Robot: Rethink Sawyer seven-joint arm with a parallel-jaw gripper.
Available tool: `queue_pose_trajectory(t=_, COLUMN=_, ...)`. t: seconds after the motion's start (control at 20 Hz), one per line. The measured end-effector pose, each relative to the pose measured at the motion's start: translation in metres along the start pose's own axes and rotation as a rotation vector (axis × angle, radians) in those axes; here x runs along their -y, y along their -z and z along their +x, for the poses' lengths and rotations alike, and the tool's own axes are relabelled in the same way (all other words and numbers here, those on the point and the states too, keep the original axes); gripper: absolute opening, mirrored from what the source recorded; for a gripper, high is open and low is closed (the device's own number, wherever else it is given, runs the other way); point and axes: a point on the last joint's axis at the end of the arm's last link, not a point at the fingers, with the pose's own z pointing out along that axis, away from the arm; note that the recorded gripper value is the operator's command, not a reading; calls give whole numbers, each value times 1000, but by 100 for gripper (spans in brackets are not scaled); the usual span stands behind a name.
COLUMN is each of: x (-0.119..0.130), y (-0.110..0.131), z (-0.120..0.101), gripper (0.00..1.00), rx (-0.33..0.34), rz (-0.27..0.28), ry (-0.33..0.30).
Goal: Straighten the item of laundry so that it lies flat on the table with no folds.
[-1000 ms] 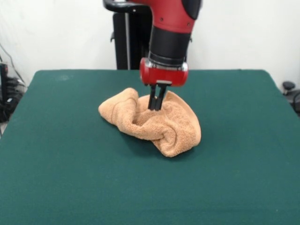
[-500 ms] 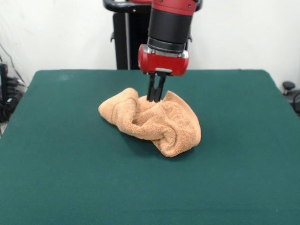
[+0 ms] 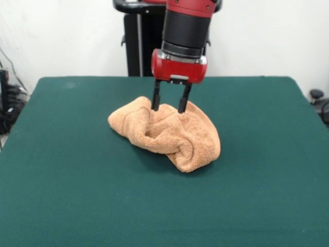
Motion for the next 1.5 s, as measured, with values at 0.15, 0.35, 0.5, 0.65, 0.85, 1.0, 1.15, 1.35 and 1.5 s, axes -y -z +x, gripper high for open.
queue_pose_trajectory(t=0.15, x=0, y=0, z=0, gripper=100, rx=0, rz=0, ry=0)
queue_pose_trajectory(t=0.35, x=0, y=0, z=0, gripper=100, rx=-1, rz=0, ry=0)
queue_pose_trajectory(t=0.5, x=0, y=0, z=1, gripper=100, rx=-1, rz=0, ry=0)
queue_pose_trajectory(t=0.65, x=-2, y=-1, z=1, gripper=100, rx=-2, rz=-1, ry=4)
queue_pose_trajectory(t=0.85, x=-14, y=0, z=0, gripper=100, rx=-3, rz=-8, ry=16)
queue_pose_trajectory(t=1.0, x=-30, y=3, z=-3, gripper=100, rx=3, rz=-15, ry=31)
queue_pose_trajectory(t=1.15, x=-42, y=5, z=-4, gripper=100, rx=7, rz=-21, ry=43)
queue_pose_trajectory(t=1.35, x=-61, y=9, z=-5, gripper=100, rx=6, rz=-33, ry=46)
queue_pose_trajectory(t=1.5, x=-71, y=11, z=-3, gripper=100, rx=1, rz=-40, ry=45)
